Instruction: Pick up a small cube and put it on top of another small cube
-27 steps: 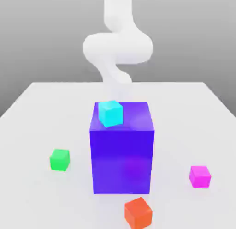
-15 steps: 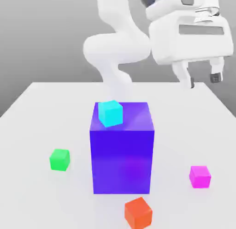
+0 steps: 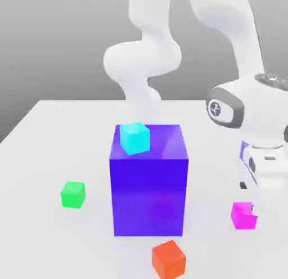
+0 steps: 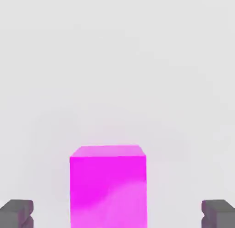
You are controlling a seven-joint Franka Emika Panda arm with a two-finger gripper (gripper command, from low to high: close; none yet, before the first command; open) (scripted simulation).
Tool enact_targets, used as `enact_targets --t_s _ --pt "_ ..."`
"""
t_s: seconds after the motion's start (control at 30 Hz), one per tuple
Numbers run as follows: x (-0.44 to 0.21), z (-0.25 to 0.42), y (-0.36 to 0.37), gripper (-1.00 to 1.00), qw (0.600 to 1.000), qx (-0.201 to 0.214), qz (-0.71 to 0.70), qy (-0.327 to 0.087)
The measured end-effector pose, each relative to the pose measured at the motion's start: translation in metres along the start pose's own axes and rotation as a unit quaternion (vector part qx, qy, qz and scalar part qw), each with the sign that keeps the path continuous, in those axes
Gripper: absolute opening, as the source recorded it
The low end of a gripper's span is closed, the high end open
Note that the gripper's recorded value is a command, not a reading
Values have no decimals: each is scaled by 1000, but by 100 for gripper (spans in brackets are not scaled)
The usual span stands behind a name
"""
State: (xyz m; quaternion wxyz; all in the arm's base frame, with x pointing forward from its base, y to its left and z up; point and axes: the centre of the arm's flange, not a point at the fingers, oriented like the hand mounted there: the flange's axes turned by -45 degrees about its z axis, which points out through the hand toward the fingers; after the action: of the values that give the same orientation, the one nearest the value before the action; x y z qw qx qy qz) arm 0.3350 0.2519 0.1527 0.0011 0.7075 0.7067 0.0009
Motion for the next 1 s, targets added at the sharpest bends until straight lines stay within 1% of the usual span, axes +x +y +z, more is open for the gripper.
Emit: enact_targets --t_s 0.03,0.07,0.3,0.5,0.57,0.6,0.67,0.77,0.9,1.0 --pt "0 11 -1 0 1000 0 0 0" --pt "-1 21 -1 -100 1000 1 0 0" --pt "-1 22 -2 -100 1000 2 -1 -1" --pt "3 -35 0 -100 1000 -2 -3 3" --pt "7 -64 23 -100 999 -27 9 22" --pt "-8 -78 40 -100 998 -39 34 27" --pt "-60 -101 75 -100 992 -58 105 31" --pt "-145 -131 105 -100 974 -81 208 32" --pt "-240 -163 112 -100 942 -103 318 34" --pt "-315 -180 103 -100 907 -115 402 36"
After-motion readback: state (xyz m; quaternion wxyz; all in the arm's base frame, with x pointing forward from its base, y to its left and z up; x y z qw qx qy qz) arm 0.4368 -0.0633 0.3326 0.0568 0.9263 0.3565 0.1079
